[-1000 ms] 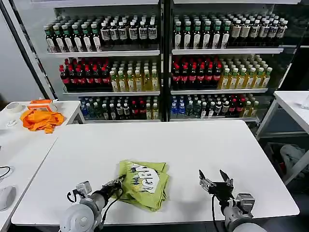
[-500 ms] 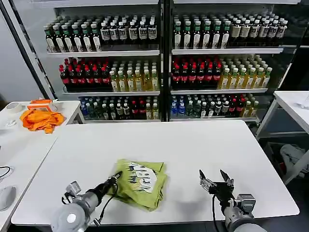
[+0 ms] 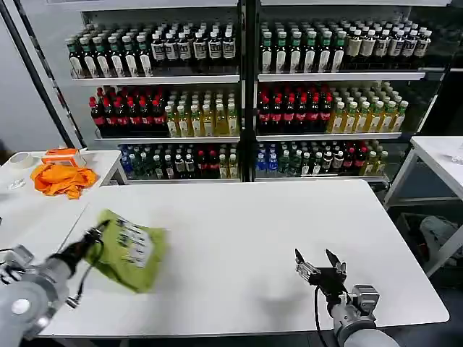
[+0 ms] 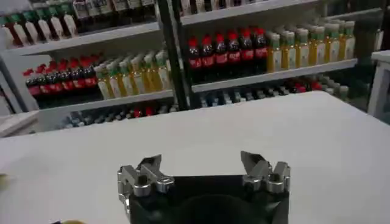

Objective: Fold and organize the clothes.

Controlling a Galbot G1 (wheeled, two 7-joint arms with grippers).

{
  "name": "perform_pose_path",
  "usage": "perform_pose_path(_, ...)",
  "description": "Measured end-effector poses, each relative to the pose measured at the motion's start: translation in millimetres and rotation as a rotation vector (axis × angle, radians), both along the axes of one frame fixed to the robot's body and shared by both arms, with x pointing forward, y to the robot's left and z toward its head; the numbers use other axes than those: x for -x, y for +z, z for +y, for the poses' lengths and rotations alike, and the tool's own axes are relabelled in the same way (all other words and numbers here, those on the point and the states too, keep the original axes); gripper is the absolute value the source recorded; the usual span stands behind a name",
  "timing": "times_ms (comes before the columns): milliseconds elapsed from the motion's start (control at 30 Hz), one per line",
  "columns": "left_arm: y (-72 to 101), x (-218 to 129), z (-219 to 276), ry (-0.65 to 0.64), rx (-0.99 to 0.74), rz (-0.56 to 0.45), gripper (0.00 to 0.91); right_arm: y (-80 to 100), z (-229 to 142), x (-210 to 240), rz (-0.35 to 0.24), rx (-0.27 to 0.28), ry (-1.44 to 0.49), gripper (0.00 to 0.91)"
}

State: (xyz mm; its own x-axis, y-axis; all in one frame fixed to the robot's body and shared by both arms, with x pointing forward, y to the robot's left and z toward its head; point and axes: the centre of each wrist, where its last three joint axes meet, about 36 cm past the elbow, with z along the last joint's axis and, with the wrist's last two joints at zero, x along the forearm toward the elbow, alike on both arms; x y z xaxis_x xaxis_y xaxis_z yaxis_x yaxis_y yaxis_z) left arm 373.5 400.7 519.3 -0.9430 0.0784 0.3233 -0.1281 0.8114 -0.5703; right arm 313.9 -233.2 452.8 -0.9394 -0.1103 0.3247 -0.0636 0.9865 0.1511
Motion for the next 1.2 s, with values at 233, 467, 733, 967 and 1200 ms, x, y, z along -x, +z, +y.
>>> perform_pose_path(233,-8.7,12.6,-34.9,-0.023,-0.287,-0.033,0.02,-1.9,-0.8,0.9,-0.001,0.004,-0.002,0.907)
perform_pose_path(467,-68.6,19.4,-125.3,-0.162,-0.542,-0.017,0.02,-1.9,-7.1,3.0,-0.002,0.016,-0.011,0.907)
perform_pose_path(733,-115.3,31.3,-231.8,-0.355,-0.674,-0.054,0.02,-2.6,-9.1,2.7,-0.002,0.017,-0.018,0.907)
perform_pose_path(967,-132.9,35.7,-308.1,-0.498,-0.655,-0.101,0.907,-2.4,-8.5,0.6,-0.003,0.018,-0.015,0.907)
perform_pose_path(1200,-135.1,26.4,-352.7,-0.524,-0.607,-0.189,0.907,-3.2,-4.7,-2.8,-0.002,0.014,-0.003,0.907)
